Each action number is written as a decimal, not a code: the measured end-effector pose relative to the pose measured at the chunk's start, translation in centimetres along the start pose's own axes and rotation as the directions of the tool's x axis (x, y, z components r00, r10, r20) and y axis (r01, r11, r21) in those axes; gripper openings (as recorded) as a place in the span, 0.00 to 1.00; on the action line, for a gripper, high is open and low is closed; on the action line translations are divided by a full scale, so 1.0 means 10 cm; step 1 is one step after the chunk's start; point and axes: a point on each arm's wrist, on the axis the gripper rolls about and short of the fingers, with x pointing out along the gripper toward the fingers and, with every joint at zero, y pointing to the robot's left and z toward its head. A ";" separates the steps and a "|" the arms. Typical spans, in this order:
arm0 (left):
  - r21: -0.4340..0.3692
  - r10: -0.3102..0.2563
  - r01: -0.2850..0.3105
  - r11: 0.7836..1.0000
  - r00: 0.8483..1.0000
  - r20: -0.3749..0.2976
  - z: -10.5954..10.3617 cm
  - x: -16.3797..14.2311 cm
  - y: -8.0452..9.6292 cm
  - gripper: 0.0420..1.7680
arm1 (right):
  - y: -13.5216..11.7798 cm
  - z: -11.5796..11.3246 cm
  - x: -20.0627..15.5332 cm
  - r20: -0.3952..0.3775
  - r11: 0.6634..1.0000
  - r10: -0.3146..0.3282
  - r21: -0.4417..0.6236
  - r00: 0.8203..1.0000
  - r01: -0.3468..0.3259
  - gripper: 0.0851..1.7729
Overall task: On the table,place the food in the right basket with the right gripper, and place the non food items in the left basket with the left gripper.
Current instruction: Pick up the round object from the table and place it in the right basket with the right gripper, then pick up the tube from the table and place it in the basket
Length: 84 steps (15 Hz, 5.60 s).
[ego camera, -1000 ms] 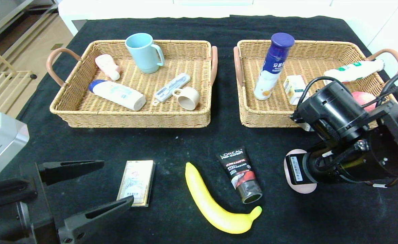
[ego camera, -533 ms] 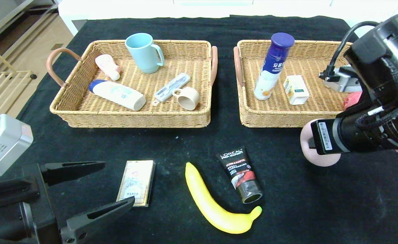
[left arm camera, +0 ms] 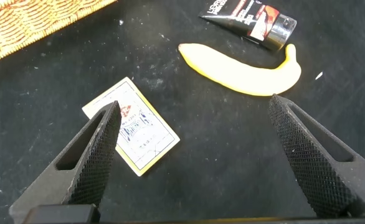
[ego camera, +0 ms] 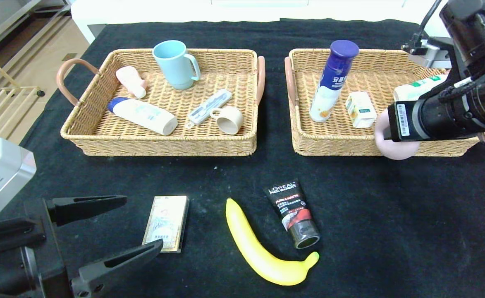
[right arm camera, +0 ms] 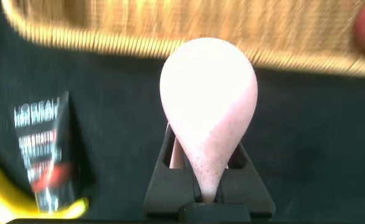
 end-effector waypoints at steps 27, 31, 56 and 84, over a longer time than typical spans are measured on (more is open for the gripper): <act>0.006 0.003 -0.003 1.000 1.000 0.013 0.01 -0.03 -0.01 0.97 | -0.48 0.49 0.63 0.160 0.984 -0.154 0.114 0.975 0.137 0.60; 0.008 0.002 -0.002 1.000 1.000 0.011 0.01 -0.03 -0.01 0.97 | -0.47 0.48 0.56 0.167 0.985 -0.148 0.111 0.975 0.131 0.75; 0.024 0.007 -0.007 1.000 1.000 0.028 0.03 -0.06 -0.01 0.97 | 0.47 -0.75 -0.38 -0.014 0.956 0.193 -0.222 0.981 -0.191 0.95; 0.033 0.011 -0.013 0.999 0.998 0.056 0.08 -0.12 -0.02 0.97 | 1.49 -1.09 0.41 -0.138 0.947 0.109 -0.286 0.984 -0.145 0.96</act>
